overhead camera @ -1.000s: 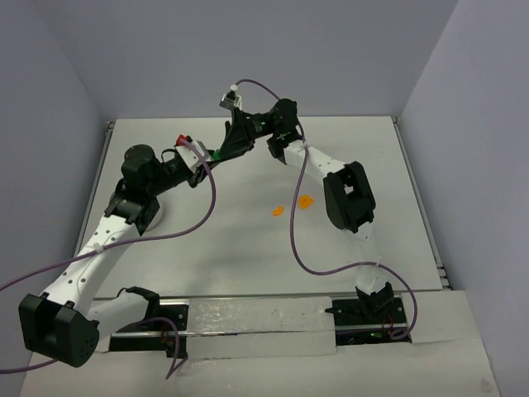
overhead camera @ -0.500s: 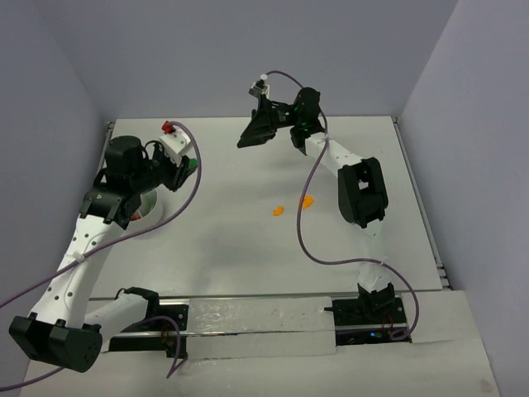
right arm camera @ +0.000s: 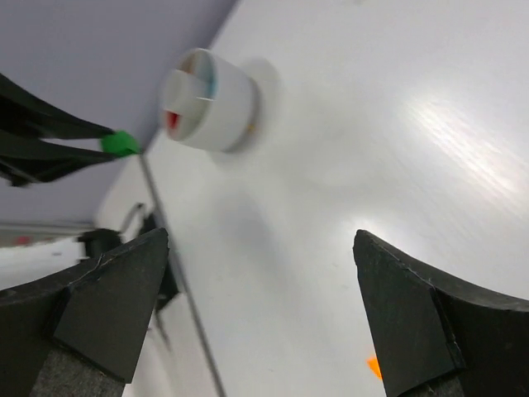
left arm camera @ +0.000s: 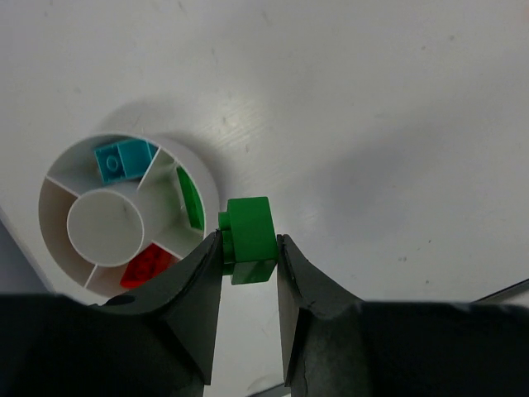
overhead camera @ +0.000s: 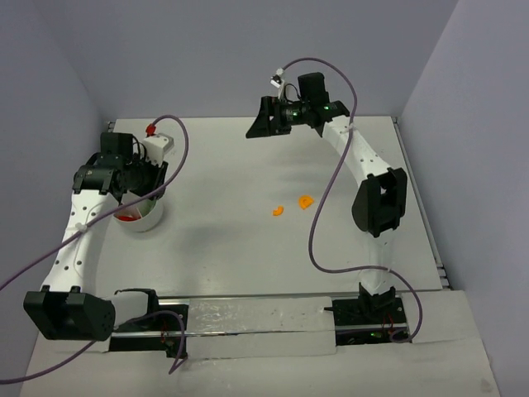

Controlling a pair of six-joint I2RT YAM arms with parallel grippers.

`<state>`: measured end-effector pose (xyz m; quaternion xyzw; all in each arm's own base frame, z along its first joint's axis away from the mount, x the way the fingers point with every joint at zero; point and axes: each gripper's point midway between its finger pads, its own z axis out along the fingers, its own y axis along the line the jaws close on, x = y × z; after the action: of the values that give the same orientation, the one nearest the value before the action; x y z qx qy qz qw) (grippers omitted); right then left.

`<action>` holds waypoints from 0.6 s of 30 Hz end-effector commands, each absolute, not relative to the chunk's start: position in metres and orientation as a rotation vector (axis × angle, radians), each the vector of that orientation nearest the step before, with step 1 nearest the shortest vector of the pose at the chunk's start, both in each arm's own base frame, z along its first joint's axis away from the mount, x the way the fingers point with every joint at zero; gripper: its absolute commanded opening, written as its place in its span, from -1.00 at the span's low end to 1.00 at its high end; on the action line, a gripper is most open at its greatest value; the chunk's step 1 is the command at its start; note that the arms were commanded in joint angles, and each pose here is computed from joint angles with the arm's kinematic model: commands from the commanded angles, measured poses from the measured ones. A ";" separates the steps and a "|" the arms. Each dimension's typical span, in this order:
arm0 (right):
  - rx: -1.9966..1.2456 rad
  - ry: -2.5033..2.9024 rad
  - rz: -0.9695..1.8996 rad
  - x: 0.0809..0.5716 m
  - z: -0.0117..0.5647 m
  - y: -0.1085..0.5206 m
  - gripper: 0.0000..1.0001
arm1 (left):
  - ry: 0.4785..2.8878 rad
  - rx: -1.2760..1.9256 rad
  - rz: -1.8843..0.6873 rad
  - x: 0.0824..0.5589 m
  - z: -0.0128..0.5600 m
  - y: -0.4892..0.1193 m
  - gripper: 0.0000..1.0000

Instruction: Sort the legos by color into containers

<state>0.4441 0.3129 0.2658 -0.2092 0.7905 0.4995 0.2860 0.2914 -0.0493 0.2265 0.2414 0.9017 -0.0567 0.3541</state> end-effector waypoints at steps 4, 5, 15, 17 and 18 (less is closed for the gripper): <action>-0.742 2.162 0.895 0.430 0.242 0.259 1.00 | 2.474 0.532 0.032 0.293 0.207 -0.015 -1.00; -0.748 2.163 0.892 0.429 0.241 0.259 1.00 | 2.485 0.531 0.052 0.295 0.204 -0.011 -1.00; -0.781 2.158 0.844 0.430 0.241 0.253 1.00 | 2.566 0.525 0.169 0.313 0.174 0.006 -1.00; -0.780 2.161 0.839 0.429 0.240 0.250 1.00 | 2.583 0.516 0.202 0.319 0.167 0.010 -1.00; -0.779 2.168 0.840 0.428 0.238 0.250 1.00 | 2.586 0.511 0.216 0.321 0.166 0.012 -1.00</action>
<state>0.4288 0.2586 0.2136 -0.2865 0.8431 0.3359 0.3071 0.3059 -0.0004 0.1656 0.1999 0.9505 0.0461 0.2332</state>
